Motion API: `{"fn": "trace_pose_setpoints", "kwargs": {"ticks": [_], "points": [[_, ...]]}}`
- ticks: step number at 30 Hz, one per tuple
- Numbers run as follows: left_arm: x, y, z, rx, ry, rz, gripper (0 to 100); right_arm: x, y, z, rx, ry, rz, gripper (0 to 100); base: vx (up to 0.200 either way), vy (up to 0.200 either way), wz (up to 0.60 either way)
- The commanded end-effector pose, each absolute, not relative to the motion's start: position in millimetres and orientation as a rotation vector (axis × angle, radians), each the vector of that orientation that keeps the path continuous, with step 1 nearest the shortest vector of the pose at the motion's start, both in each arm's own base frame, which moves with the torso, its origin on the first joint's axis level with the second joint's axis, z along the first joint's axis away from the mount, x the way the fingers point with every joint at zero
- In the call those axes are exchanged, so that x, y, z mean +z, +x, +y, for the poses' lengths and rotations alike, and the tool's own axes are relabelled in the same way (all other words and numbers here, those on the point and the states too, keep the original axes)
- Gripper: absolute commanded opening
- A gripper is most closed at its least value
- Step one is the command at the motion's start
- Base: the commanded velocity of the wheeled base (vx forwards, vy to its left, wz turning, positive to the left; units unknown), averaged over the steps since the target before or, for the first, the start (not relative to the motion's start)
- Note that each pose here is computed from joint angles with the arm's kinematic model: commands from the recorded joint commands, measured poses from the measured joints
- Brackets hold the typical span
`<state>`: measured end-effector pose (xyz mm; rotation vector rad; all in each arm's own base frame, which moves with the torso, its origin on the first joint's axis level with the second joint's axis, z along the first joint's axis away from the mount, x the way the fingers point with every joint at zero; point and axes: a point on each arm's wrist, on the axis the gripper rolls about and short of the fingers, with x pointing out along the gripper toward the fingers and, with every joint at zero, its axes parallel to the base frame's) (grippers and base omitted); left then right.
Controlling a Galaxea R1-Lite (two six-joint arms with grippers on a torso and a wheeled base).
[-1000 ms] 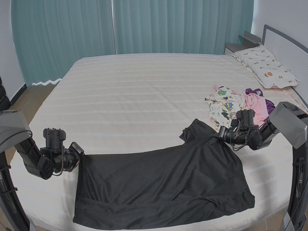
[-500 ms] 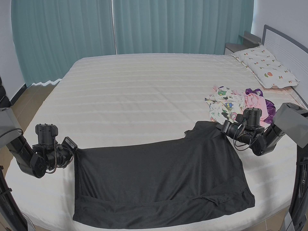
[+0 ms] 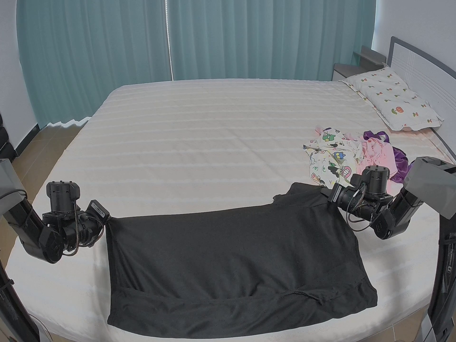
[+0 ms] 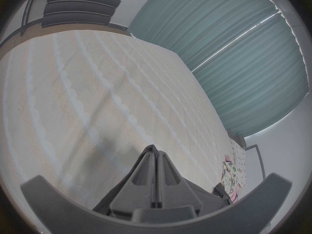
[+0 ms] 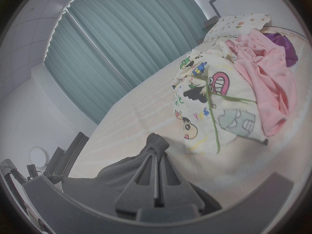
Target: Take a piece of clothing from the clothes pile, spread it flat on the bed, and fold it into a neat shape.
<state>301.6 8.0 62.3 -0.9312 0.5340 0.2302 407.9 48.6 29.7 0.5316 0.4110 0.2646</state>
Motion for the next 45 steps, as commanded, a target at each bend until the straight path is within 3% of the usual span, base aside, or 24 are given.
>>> {"fn": "trace_pose_setpoints", "kwargs": {"ticks": [1, 12, 28, 45], "points": [[70, 294, 8, 0.226, -0.929, 0.525, 0, 41, 390, 43, 0.269, 0.541, 0.424, 0, 0.0, 0.0, 0.0], [76, 266, 7, 0.234, -0.896, 0.578, 0, 53, 346, 37, 0.29, 0.545, 0.478, 0, 0.0, 0.0, 0.0], [36, 224, -5, 0.265, -0.817, 0.808, 0, 16, 273, 34, 0.27, 0.494, 0.686, 0, 0.0, 0.0, 0.0], [11, 203, -14, 0.267, -0.734, 0.973, 0, 1, 246, 27, 0.238, 0.46, 0.789, 0, 0.0, 0.0, 0.0]]}}
